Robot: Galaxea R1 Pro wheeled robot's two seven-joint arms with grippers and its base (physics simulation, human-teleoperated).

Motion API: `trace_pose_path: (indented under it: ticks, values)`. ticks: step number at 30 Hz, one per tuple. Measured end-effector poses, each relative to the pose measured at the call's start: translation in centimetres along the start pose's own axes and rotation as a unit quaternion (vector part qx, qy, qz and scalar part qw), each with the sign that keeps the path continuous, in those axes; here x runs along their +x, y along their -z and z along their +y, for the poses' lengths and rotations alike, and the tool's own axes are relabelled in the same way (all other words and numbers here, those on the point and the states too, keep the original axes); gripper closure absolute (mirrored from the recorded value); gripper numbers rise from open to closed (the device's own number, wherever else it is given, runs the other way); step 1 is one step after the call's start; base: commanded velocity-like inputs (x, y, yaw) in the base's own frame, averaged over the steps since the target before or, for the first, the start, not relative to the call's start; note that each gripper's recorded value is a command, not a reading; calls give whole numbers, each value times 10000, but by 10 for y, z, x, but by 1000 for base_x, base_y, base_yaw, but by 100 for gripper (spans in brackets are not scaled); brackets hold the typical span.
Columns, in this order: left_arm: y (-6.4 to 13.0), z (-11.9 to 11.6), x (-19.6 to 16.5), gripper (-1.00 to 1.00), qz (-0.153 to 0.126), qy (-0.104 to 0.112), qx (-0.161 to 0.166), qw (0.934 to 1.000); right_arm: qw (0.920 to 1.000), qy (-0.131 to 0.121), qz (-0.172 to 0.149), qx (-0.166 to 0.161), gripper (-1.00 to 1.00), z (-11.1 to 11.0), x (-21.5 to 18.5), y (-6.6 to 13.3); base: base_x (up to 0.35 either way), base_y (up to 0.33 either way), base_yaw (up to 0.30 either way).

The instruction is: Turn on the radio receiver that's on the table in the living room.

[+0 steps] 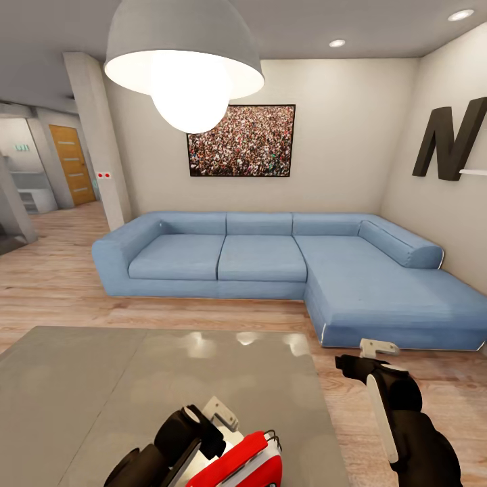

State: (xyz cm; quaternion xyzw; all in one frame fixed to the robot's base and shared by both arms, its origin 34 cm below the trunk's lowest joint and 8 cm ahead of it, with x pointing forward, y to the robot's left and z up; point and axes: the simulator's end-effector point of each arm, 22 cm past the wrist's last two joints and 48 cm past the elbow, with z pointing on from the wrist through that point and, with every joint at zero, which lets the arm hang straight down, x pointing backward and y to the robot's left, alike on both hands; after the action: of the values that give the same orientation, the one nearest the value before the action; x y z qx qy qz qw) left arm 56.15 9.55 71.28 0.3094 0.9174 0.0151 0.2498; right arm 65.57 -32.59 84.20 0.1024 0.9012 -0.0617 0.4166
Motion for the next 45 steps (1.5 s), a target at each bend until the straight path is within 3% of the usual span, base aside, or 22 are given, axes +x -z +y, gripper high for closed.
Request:
trace_pose_path:
  ticks: [6,10,17,22,31,35,45]
  values:
    - [0,-1,0,-100,2,-12,5,10000,10000,0,-3,0,-100,0,0,0,0,0,0]
    - [0,-11,0,-100,7,-163,54,9999,10000,-1,-5,0,-100,0,0,0,0,0,0]
    - [-1,-14,2,-100,22,-193,65,9998,10000,-1,-5,0,-100,0,0,0,0,0,0]
    - [-3,-25,6,-100,74,-367,116,9992,10000,0,-2,0,-100,0,0,0,0,0,0]
    - [-4,-28,8,-100,103,-410,127,9990,10000,0,-2,0,-100,0,0,0,0,0,0]
    - [-7,-35,14,-100,166,-535,162,9983,10000,0,1,0,-100,0,0,0,0,0,0]
    - [-8,-38,16,-100,196,-569,175,9980,10000,2,3,0,-100,0,0,0,0,0,0]
